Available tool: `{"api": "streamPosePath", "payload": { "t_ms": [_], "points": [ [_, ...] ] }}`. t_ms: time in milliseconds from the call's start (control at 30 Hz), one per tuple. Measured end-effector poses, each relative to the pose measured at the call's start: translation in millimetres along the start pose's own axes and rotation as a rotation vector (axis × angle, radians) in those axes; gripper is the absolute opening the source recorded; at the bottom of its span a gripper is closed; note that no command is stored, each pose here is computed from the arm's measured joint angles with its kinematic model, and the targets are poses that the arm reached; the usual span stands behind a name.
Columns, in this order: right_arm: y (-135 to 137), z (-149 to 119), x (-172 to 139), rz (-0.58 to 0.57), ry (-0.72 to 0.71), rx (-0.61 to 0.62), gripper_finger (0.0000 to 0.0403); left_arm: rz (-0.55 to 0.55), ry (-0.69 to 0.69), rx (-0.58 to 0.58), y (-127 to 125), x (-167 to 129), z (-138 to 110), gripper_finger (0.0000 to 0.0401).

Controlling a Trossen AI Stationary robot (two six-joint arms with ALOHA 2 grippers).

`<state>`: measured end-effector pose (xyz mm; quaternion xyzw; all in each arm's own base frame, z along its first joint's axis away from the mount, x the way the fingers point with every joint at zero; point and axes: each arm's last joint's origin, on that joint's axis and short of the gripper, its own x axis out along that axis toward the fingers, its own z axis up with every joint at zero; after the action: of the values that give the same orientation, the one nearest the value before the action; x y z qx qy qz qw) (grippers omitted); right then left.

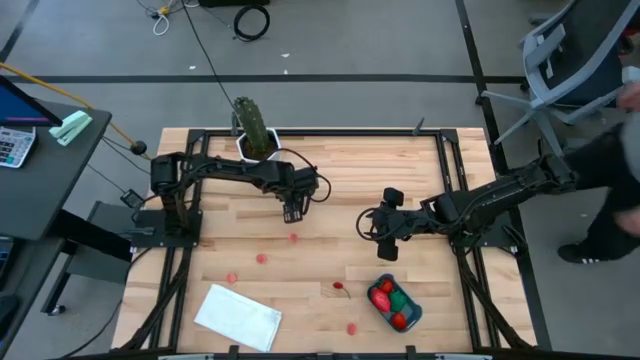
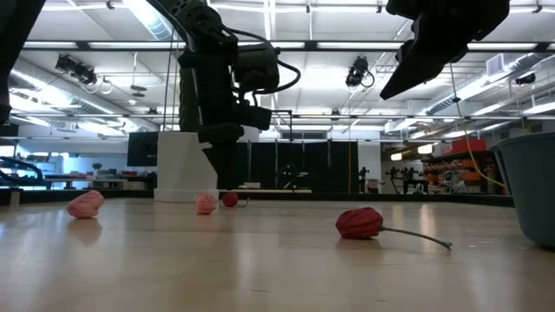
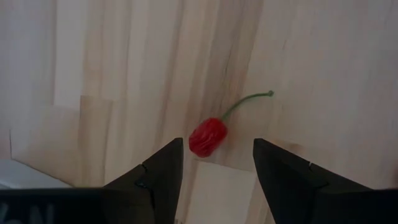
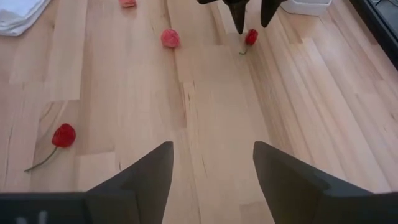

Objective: Pick and placing Produce into tupperware
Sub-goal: Put the chili pepper into the bin

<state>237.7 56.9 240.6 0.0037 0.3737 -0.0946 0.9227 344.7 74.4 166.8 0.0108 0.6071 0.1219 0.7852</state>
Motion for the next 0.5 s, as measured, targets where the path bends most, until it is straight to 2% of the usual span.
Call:
{"api": "streamPosePath", "payload": {
  "t_ms": [500],
  "points": [
    [-1, -3, 0, -0.009, 0.027, -0.003, 0.0229, 0.0, 0.042, -0.017, -5, 26, -9, 0.0199]
  ]
}}
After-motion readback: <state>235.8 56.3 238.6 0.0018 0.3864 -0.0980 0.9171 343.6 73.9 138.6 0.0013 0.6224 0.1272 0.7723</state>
